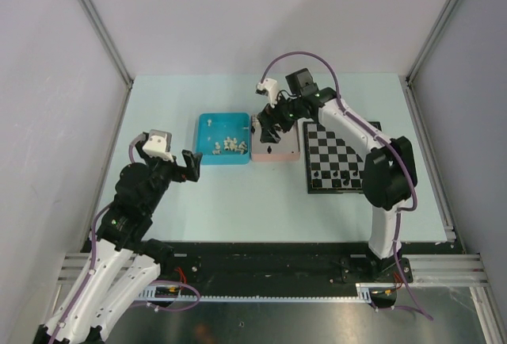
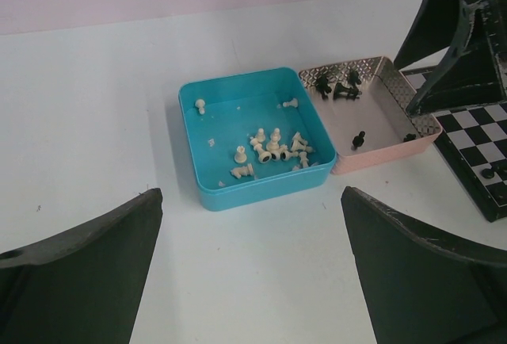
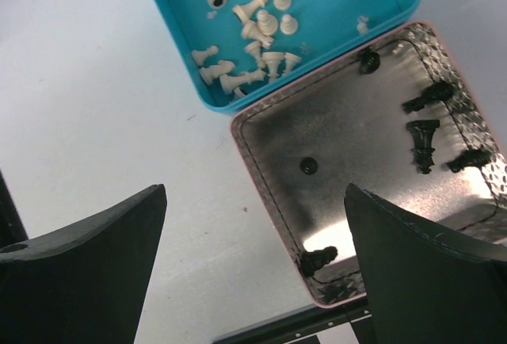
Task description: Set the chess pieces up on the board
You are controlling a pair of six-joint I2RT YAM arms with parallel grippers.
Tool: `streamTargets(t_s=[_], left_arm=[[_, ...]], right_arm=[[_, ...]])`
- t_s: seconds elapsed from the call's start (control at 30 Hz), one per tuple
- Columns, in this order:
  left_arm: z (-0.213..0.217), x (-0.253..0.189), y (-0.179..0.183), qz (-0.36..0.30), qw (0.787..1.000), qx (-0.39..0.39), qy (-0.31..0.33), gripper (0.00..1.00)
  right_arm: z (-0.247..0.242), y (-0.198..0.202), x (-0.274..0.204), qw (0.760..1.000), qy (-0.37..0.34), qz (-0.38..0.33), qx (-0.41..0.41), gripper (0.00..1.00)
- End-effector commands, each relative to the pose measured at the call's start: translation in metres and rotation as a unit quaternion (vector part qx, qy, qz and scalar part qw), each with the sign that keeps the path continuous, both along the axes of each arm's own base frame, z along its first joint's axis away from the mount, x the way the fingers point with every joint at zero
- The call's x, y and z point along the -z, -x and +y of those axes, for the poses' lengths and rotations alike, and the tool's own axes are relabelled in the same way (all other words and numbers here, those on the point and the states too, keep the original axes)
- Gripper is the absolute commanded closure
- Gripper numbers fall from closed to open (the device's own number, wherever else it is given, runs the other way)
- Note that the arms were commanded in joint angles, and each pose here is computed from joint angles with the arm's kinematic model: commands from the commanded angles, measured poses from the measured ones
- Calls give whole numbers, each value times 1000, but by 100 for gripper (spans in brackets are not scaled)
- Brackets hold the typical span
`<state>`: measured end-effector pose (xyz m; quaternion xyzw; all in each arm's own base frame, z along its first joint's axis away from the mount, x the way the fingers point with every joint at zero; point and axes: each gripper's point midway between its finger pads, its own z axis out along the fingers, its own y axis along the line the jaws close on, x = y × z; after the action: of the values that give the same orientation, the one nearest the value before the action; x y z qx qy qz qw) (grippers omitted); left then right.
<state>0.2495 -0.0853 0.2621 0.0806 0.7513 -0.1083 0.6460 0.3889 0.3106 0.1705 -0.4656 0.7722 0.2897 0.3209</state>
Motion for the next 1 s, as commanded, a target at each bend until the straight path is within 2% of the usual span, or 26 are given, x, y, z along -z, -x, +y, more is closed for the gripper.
streamTargets(t_s=[0.0, 0.27, 0.4, 0.6, 0.7, 0.97], left_arm=[[1, -9, -2, -20, 1000, -1, -2, 0], [1, -4, -4, -12, 1000, -2, -6, 0], [1, -2, -6, -9, 1000, -3, -10, 0], [0, 1, -8, -3, 1000, -2, -13, 0], [0, 2, -8, -2, 1000, -1, -14, 0], [0, 2, -8, -1, 1000, -1, -15, 0]], right_arm=[[-3, -20, -4, 999, 26, -28, 32, 0], [-8, -54, 31, 993, 72, -30, 84, 2], [-10, -73, 48, 992, 92, -35, 75, 30], [-18, -85, 65, 992, 112, -40, 52, 53], [-22, -94, 74, 991, 121, -42, 47, 58], [-26, -110, 97, 990, 133, -36, 38, 59]])
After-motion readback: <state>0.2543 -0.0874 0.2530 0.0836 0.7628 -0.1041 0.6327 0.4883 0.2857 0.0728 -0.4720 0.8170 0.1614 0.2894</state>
